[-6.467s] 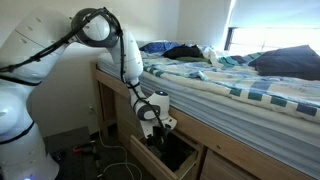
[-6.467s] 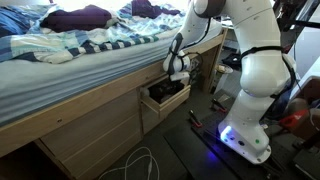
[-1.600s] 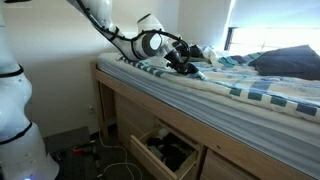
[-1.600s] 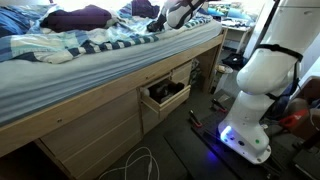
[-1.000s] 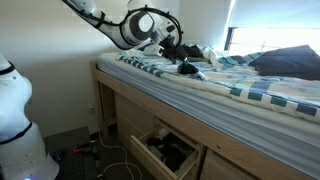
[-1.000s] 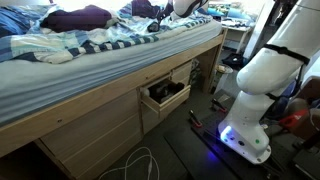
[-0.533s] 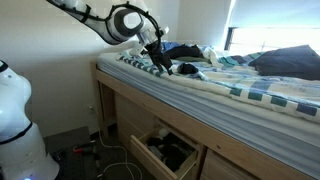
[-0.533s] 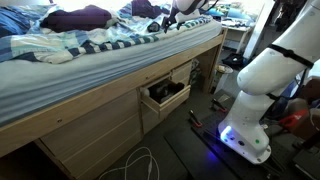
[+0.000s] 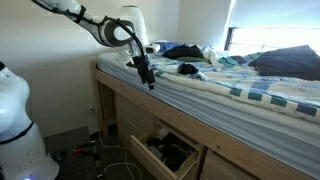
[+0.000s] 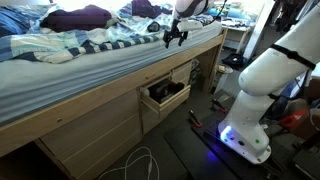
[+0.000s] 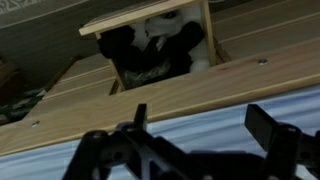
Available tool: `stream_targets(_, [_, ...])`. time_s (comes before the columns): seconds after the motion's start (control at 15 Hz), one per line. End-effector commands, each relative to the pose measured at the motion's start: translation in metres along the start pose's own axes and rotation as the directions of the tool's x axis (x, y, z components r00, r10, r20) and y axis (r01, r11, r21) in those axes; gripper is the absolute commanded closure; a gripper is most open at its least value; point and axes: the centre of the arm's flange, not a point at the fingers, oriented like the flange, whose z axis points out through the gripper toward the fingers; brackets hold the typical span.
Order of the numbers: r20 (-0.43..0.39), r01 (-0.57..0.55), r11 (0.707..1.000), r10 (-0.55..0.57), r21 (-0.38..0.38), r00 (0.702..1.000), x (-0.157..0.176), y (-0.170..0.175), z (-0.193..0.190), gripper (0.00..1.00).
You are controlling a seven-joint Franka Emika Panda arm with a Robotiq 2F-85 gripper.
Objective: Take the black socks from the drawer and put them on the bed
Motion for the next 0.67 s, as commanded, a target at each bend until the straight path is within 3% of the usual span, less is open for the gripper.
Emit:
stream_targets(0.0, [0.095, 0.04, 0.994, -0.05, 0.1, 0.994, -0.026, 0.004, 0.021, 0.0])
stream_targets(0.13, [0.138, 0.044, 0.991, -0.062, 0.125, 0.989, -0.036, 0.006, 0.035, 0.0])
stream_targets(0.2, [0.101, 0.031, 0.995, -0.041, 0.094, 0.994, -0.025, 0.002, 0.028, 0.0])
stream_targets(0.6, [0.126, 0.037, 0.994, -0.05, 0.103, 0.991, -0.033, 0.003, 0.037, 0.0])
